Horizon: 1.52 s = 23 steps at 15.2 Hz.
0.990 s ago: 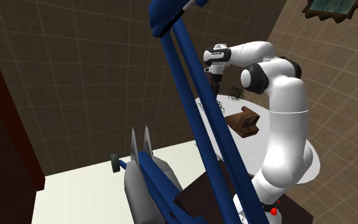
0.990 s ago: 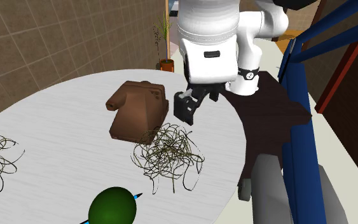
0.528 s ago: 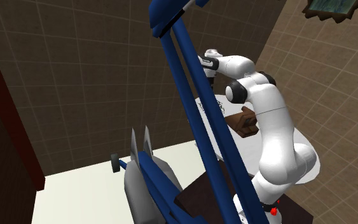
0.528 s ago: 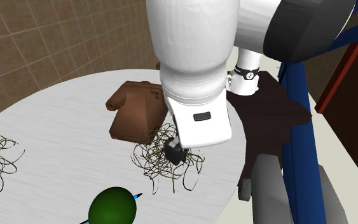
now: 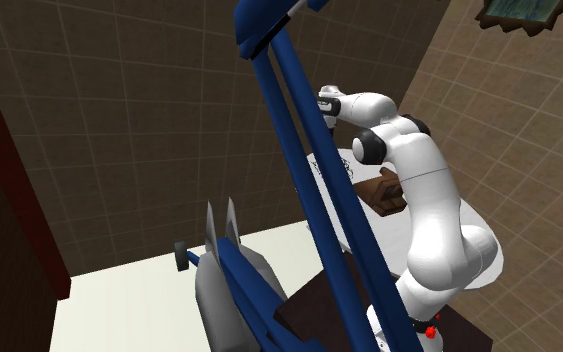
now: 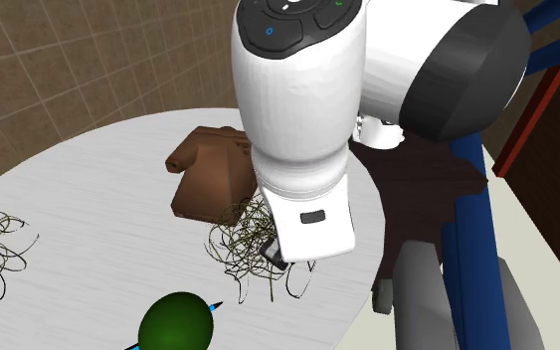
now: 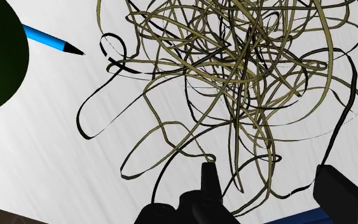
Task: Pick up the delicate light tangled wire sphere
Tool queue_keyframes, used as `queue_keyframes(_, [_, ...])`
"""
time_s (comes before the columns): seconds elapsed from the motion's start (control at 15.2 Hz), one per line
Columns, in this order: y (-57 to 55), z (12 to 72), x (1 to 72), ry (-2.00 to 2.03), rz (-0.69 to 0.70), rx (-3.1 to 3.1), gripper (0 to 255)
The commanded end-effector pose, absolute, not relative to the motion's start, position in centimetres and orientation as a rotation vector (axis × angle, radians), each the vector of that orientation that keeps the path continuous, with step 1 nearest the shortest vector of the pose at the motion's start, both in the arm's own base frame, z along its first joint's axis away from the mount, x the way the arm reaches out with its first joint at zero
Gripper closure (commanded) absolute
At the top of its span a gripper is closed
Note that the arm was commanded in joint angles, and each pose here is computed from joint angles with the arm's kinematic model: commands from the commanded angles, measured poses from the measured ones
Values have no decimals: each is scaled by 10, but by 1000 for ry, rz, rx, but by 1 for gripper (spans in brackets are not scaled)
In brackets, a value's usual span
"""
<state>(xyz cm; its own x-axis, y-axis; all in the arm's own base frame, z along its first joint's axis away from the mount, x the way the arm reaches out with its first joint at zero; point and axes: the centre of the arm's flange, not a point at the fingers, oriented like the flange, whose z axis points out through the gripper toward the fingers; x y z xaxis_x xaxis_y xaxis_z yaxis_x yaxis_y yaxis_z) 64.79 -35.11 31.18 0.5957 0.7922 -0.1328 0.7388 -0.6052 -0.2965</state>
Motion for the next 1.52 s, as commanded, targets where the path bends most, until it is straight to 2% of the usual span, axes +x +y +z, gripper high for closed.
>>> queue_keyframes(0.0, [-351,311,648,-1272,372,-2614,255])
queue_keyframes(0.53, [-351,311,647,-1272,372,-2614,255])
queue_keyframes(1.45, [-351,385,647,-1272,372,-2614,255])
